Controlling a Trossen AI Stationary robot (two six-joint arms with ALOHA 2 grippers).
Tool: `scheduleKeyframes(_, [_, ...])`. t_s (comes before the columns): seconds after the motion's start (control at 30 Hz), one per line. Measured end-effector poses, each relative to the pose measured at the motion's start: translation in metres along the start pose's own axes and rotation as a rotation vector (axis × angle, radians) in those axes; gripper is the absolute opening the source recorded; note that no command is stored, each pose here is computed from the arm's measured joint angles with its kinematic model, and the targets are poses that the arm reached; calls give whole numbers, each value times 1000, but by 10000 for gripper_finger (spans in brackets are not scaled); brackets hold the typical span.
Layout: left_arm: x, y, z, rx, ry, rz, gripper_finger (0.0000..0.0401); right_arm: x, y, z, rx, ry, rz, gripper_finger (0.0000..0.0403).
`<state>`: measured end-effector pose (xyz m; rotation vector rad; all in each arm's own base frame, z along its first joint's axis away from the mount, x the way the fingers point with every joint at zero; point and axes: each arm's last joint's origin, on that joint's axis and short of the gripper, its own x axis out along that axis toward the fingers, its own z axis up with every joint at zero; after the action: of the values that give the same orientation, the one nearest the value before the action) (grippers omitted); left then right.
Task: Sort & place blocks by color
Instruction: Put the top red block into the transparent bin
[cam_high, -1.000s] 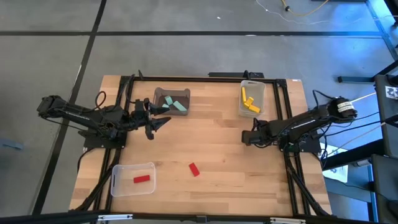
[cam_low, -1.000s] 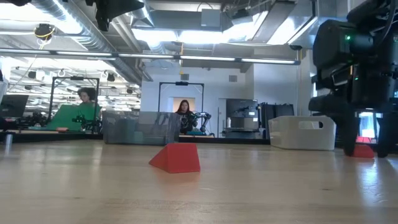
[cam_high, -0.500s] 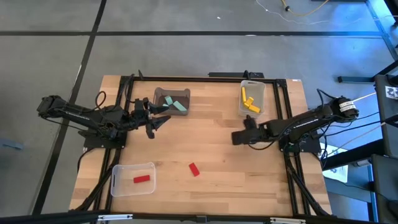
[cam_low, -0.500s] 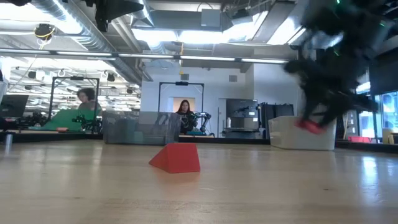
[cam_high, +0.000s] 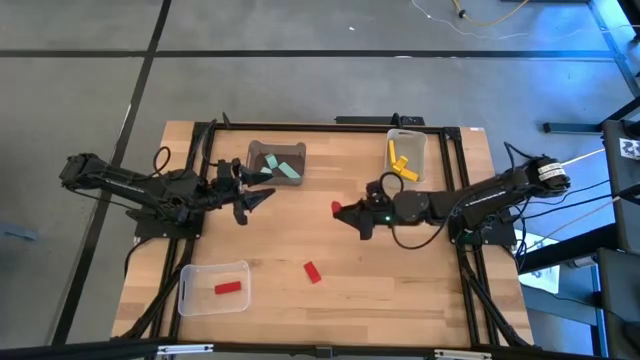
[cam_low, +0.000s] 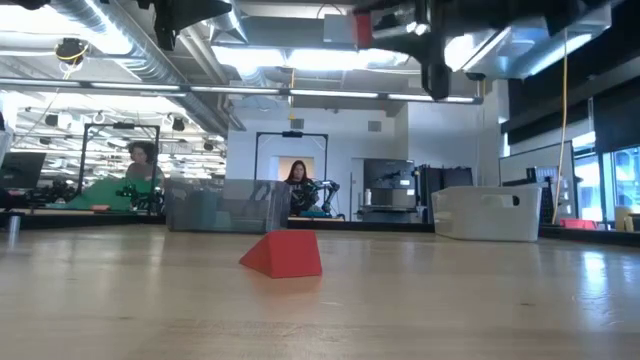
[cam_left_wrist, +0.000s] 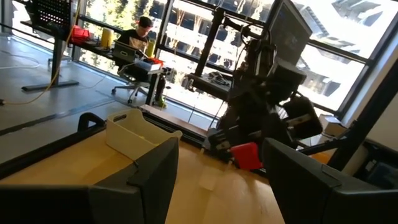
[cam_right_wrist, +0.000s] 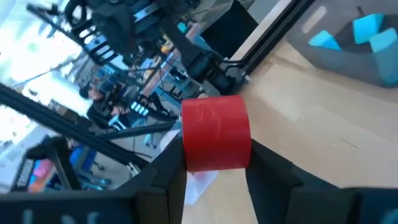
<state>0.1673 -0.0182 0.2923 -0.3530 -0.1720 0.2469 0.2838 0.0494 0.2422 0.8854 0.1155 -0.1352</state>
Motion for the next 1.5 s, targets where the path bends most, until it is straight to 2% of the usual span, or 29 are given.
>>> scheduleKeyframes(0.17, [12, -4, -10, 8, 67, -19, 225, 6, 16, 13, -41, 102, 27, 130])
scheduleKeyframes(0.3, [33, -17, -20, 35, 183, -139, 225, 9, 22, 21, -80, 215, 9, 130])
scheduleKeyframes(0.47, [66, -36, -45, 206, 387, -247, 225, 19, 25, 19, -107, 334, 49, 130])
scheduleKeyframes(0.67, [99, -66, -63, 487, 417, -331, 225, 35, 17, 1, -85, 485, 105, 130])
scheduleKeyframes(0.8, [112, -80, -73, 616, 412, -361, 225, 41, 22, -2, -82, 495, 179, 130])
scheduleKeyframes(0.9, [118, -88, -78, 673, 415, -385, 225, 42, 22, -5, -66, 503, 180, 130])
scheduleKeyframes(1.1, [123, -96, -80, 676, 408, -406, 221, 44, 21, -9, -57, 526, 184, 130])
scheduleKeyframes(1.23, [123, -95, -82, 686, 431, -398, 190, 44, 23, -9, -57, 535, 215, 130])
scheduleKeyframes(1.5, [122, -95, -83, 712, 433, -417, 80, 43, 24, -10, -41, 567, 237, 130])
